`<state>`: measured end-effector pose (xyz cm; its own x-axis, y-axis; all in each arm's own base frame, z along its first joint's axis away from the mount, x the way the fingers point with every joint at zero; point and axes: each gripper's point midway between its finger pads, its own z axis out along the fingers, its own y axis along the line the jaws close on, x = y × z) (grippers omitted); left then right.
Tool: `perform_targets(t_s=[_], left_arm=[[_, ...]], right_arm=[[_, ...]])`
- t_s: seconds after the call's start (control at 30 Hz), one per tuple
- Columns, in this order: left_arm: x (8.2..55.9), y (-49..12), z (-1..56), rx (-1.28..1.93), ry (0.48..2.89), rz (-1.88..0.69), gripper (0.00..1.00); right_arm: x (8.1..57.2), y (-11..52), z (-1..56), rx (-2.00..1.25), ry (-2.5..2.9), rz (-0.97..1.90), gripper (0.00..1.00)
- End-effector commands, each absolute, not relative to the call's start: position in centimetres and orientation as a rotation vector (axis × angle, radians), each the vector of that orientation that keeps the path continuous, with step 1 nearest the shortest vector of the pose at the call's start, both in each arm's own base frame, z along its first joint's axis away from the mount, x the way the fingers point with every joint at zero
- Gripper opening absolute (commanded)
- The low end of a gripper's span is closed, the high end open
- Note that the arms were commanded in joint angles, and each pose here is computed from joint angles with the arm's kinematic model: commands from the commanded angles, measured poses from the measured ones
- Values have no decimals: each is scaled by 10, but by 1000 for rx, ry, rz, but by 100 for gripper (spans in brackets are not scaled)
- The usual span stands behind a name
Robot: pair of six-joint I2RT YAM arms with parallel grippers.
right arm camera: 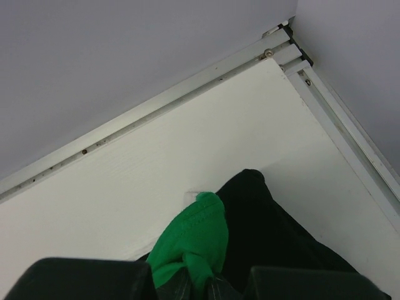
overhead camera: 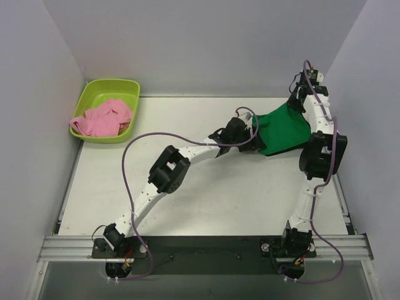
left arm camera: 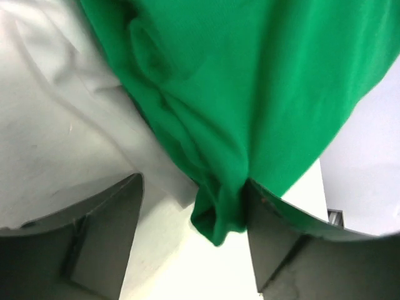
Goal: Fold and stack the t-shirts
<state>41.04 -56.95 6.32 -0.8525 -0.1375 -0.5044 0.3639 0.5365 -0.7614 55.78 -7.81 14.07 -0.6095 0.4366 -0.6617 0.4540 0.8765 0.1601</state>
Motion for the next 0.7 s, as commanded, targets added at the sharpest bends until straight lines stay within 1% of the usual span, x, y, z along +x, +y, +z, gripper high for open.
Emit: perform_targets(t_s=[0.0,0.03,0.07,0.1,0.13,0.2,0.23,0.27,0.3,0.33,0.47,0.5,0.53,0.57,0.6,0.63,0.67], left_arm=[[393,-567,61,204,2273,-1280,82],[392,-565,73,206,2252,-1287,86],[385,-556,57,194,2291,-1256,87],[385,-555,76,195,2238,-1284,87],[382,-552,78,188,2233,-1290,88],[374,-540,67,181,2251,-1274,89],[371,-536,77,179,2235,-1283,89],[369,-532,78,177,2234,-1285,89],[364,-524,69,173,2249,-1279,89],[361,-521,80,175,2231,-1289,89],[353,-498,86,153,2214,-1286,89],[353,-494,99,153,2184,-1295,89],[349,-484,91,148,2206,-1274,89],[351,-478,91,138,2207,-1264,89],[351,-474,102,134,2183,-1273,89],[346,-466,93,122,2207,-1264,89],[348,-461,94,113,2203,-1262,89]], right_arm=[[574,-111,157,710,2194,-84,0],[574,-113,155,723,2194,-77,0],[574,-117,151,733,2199,-74,0],[574,-120,149,741,2200,-71,0],[574,-121,148,744,2201,-69,23],[575,-128,143,772,2200,-54,46],[574,-131,141,785,2199,-65,77],[573,-134,141,798,2195,-71,92],[572,-137,142,804,2191,-76,98],[572,-138,143,809,2185,-84,100],[566,-142,164,823,2141,-116,100],[563,-143,170,827,2129,-124,100],[565,-141,176,817,2103,-126,100],[562,-139,198,802,2060,-123,100],[555,-140,194,806,2064,-142,100],[555,-136,202,786,2042,-142,100],[549,-133,224,772,1999,-140,100]])
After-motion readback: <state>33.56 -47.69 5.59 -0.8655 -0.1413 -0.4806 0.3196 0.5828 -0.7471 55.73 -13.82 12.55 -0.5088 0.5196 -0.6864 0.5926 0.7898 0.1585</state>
